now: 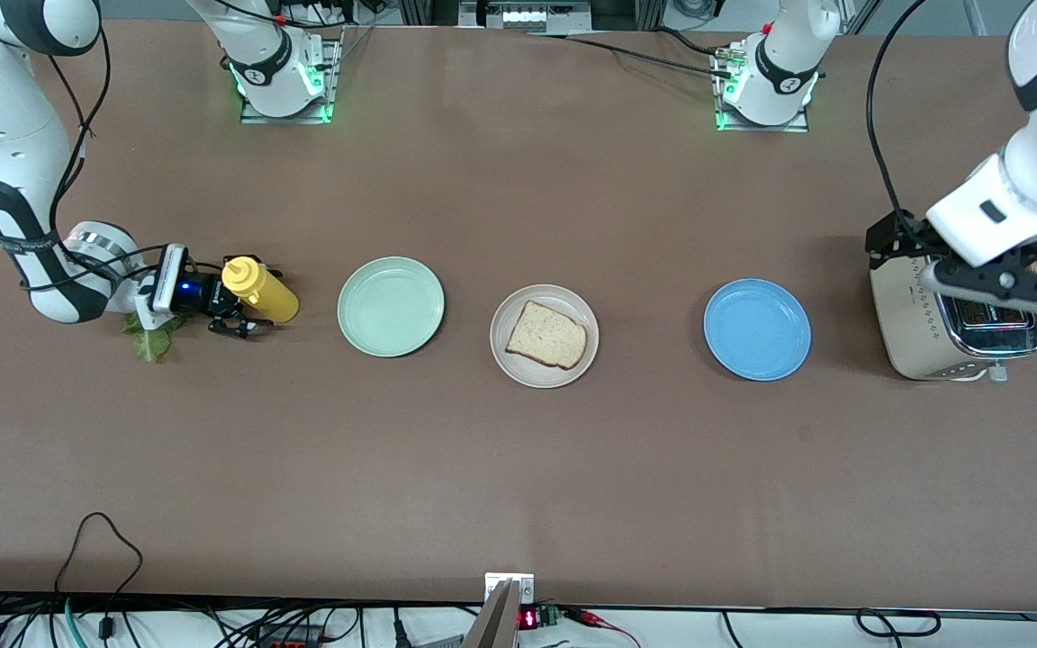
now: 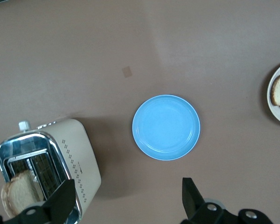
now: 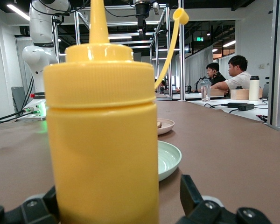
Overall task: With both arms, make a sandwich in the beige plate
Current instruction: 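Lift the yellow bottle with the right gripper toward the beige plate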
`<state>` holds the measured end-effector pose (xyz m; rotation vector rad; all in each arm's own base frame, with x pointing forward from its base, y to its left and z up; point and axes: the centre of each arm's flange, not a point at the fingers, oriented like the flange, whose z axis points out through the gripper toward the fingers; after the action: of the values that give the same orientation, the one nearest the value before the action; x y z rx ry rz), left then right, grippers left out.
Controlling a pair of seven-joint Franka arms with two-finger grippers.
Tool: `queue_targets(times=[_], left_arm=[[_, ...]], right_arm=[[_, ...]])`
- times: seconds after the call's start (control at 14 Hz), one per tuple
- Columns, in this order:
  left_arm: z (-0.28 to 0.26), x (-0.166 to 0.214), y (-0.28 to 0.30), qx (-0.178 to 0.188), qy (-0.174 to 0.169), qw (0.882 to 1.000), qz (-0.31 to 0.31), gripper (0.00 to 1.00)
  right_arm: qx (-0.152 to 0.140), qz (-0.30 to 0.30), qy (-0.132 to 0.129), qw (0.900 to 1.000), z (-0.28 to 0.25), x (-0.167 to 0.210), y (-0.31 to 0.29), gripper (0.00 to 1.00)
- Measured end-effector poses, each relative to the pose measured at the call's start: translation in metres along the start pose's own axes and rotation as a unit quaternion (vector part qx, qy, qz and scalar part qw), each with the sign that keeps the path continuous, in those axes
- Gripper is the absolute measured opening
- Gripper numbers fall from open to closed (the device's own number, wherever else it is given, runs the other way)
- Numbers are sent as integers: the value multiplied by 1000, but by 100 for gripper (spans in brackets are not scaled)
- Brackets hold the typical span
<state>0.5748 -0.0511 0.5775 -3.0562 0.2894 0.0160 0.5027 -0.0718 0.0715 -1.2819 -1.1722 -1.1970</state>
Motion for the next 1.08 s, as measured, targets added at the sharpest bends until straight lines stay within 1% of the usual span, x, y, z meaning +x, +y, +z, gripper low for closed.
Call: queue_targets(times=[0.07, 0.14, 0.22, 0.29, 0.36, 0.5, 0.65, 0.79, 0.93, 1.08], left_arm=[[-3, -11, -1, 1, 2, 1000, -14, 100], [-6, -19, -1, 1, 2, 1000, -28, 100], [-7, -23, 0, -2, 0, 999, -42, 100], [-7, -24, 1, -6, 0, 999, -51, 100], [-6, -23, 2, -7, -1, 999, -53, 100], [-5, -23, 3, -7, -2, 998, -54, 100], [-5, -23, 3, -7, -2, 998, -55, 100], [-5, -23, 3, -7, -2, 998, -55, 100], [-5, -23, 3, -7, -2, 998, -56, 100], [-5, -23, 3, -7, -2, 998, -56, 100]], right_arm=[[2, -1, 0, 1000, 3, 0, 1, 100], [3, -2, 0, 1000, 4, 1, 2, 93], [4, -3, 0, 1000, 5, 1, 2, 79], [5, -4, 0, 1000, 5, 2, 3, 69], [4, -5, -1, 1000, 5, 2, 4, 62], [3, -11, -6, 1000, 3, 5, 8, 56], [5, -20, -15, 1000, 3, 15, 19, 44], [7, -35, -46, 998, 9, 39, 39, 44], [3, -58, -90, 994, 18, 72, 58, 44], [-2, -60, -130, 990, 31, 105, 73, 40]])
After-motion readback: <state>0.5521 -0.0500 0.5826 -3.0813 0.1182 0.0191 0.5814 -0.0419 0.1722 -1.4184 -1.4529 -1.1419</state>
